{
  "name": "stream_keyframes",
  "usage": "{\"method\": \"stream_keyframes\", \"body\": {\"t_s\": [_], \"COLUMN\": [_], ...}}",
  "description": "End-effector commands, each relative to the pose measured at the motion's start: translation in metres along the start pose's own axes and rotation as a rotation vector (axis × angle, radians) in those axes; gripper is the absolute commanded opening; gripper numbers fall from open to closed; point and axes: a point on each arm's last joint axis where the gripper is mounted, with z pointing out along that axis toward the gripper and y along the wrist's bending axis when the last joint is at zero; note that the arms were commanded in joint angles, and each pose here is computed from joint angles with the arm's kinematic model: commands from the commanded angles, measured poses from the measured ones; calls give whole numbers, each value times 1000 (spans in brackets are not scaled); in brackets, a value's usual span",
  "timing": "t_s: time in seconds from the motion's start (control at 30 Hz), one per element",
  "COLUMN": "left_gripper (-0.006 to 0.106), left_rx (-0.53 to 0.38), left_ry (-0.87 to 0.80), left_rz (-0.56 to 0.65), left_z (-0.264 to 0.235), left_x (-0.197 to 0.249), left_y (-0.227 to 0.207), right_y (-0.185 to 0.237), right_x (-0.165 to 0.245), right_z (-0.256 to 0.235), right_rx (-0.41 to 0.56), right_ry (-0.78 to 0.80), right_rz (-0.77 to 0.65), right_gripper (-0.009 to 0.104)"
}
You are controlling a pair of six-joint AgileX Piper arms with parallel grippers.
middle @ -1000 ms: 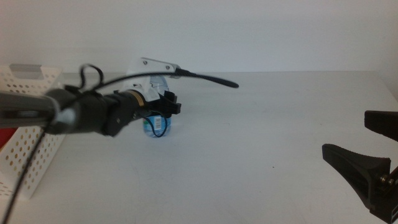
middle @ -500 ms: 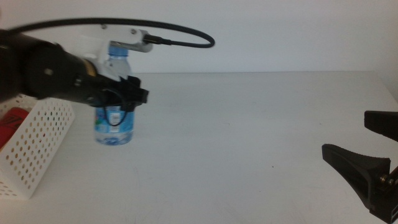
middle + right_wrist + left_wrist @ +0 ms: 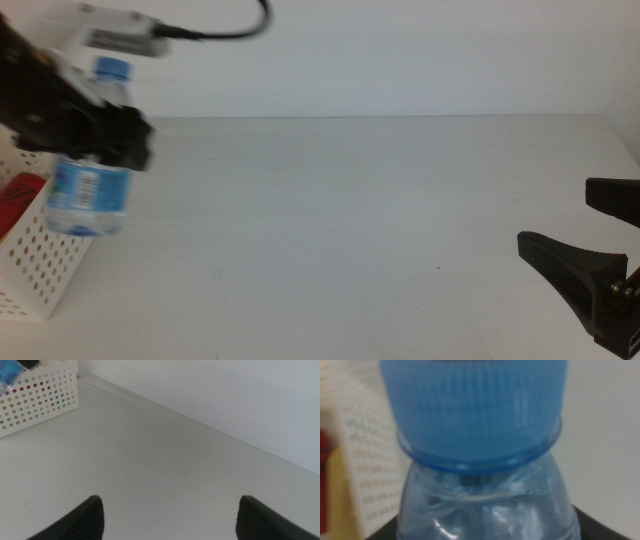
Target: Use arms to grab the bottles and put them into the dustbin to the left of the table.
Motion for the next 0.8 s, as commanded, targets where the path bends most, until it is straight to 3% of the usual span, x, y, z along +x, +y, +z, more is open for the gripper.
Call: {"method": "stream_keyframes", "body": {"t_s": [0.0, 0.3, 0.57, 0.77], "left_gripper": [-5, -5, -5, -5], "left_rx": [-44, -146, -138, -96], "left_ry": [-91, 32, 197, 286], "left_rz": [-22, -108, -210, -238], "left_z": [-33, -37, 3, 46], "left_x": [-9, -17, -25, -21], "left_y": [18, 95, 154, 174], "right_y": [-1, -1, -1, -1], "right_x": [-14, -14, -14, -14], "right_z": [-3, -3, -3, -3], "right_rx": [5, 5, 5, 5], "right_ry": [-91, -91, -91, -91], "right_rz": [-12, -12, -12, -12], "right_gripper": [75, 75, 75, 75]}}
